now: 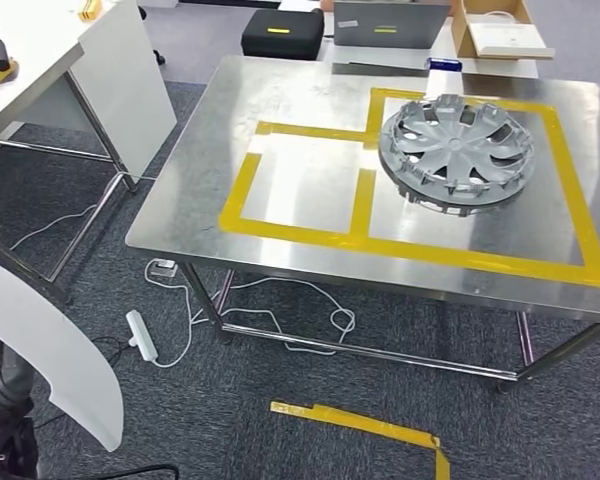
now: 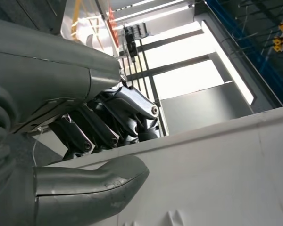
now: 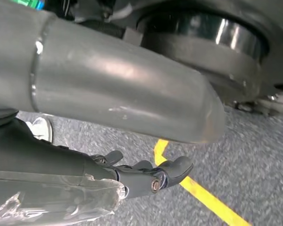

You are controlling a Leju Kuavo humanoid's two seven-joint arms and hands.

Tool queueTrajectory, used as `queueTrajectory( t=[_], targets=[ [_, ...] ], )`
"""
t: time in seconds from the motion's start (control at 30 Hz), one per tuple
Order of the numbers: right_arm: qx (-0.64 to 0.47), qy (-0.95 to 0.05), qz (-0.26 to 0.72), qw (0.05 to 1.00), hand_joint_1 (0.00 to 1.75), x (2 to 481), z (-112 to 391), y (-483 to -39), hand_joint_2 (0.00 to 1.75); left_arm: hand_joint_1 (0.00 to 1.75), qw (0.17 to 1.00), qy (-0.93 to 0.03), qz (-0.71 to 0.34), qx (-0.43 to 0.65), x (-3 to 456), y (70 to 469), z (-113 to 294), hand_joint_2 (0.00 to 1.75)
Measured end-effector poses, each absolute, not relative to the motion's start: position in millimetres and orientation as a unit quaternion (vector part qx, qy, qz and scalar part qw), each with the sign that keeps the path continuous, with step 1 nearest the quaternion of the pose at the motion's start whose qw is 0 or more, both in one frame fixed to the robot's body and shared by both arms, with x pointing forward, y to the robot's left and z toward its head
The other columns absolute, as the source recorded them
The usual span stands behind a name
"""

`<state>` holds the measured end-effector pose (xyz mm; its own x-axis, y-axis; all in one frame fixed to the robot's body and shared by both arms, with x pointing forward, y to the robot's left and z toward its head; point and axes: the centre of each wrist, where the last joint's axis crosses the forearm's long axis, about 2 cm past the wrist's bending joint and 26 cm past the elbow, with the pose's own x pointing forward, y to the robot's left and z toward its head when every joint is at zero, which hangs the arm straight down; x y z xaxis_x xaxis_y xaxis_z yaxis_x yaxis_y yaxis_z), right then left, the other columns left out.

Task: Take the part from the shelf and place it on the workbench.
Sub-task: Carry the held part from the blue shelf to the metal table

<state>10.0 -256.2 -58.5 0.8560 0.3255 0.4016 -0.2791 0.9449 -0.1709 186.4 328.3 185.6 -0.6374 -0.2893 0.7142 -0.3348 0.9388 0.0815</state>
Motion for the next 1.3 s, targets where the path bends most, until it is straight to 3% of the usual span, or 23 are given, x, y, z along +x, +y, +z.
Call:
queueTrajectory(
  t=[1.3],
  targets=[
    [-0.056, -0.210, 0.163, 0.962, 0.00, 1.9, -56.3, -254.0, 0.00, 1.64, 0.402, -0.899, 0.029, 0.173, 193.2, 329.8, 185.0, 1.75]
  ],
)
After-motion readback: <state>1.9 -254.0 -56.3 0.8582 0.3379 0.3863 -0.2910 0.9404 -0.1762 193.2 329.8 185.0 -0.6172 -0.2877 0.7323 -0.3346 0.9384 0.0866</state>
